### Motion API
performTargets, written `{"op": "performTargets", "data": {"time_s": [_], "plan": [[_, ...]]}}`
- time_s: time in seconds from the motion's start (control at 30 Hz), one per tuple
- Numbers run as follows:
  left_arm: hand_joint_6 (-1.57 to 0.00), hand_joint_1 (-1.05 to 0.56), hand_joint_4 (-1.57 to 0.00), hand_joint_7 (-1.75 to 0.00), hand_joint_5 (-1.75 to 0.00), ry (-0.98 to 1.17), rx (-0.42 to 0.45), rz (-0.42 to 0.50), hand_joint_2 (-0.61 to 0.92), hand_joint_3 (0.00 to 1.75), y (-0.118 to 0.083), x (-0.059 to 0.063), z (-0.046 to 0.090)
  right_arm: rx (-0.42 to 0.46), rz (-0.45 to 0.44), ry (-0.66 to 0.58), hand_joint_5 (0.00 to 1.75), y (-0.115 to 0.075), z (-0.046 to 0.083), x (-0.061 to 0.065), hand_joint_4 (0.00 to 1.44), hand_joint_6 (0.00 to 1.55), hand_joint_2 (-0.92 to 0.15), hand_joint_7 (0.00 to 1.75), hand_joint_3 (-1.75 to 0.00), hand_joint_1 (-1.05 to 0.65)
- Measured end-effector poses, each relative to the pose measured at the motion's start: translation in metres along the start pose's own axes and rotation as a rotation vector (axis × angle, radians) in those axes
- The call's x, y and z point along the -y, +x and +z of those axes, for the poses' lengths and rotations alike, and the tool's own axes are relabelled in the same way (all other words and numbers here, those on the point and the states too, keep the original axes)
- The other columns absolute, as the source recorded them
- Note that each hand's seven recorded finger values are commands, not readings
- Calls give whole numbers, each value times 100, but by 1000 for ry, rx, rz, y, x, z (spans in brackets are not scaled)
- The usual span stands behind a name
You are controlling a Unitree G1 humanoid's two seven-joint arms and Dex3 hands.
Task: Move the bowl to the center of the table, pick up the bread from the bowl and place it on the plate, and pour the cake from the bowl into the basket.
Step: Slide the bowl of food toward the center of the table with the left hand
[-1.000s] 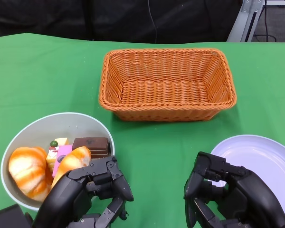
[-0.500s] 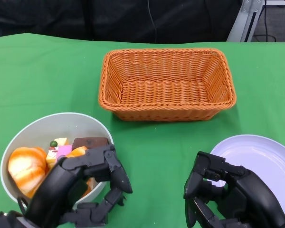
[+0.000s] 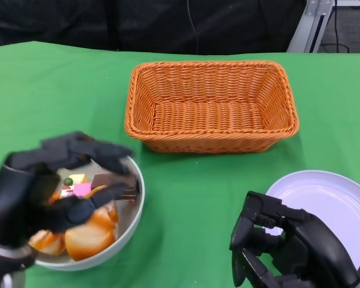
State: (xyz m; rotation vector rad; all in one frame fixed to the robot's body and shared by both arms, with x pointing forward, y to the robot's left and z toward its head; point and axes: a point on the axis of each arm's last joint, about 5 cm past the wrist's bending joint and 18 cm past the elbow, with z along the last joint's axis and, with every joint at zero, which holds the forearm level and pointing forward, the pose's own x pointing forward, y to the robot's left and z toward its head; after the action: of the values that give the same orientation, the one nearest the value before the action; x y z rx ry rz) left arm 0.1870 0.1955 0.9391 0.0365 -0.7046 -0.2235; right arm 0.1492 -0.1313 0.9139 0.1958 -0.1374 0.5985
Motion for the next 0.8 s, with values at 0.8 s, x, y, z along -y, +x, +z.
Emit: {"op": "performTargets", "data": {"time_s": [0.8], "plan": [[-46,-67,-47,0,0,426,-291,211,92,42,-8,-65,-41,3,6,9,175,2,-1,-1,68,59,-49,146,-118,-19]]}}
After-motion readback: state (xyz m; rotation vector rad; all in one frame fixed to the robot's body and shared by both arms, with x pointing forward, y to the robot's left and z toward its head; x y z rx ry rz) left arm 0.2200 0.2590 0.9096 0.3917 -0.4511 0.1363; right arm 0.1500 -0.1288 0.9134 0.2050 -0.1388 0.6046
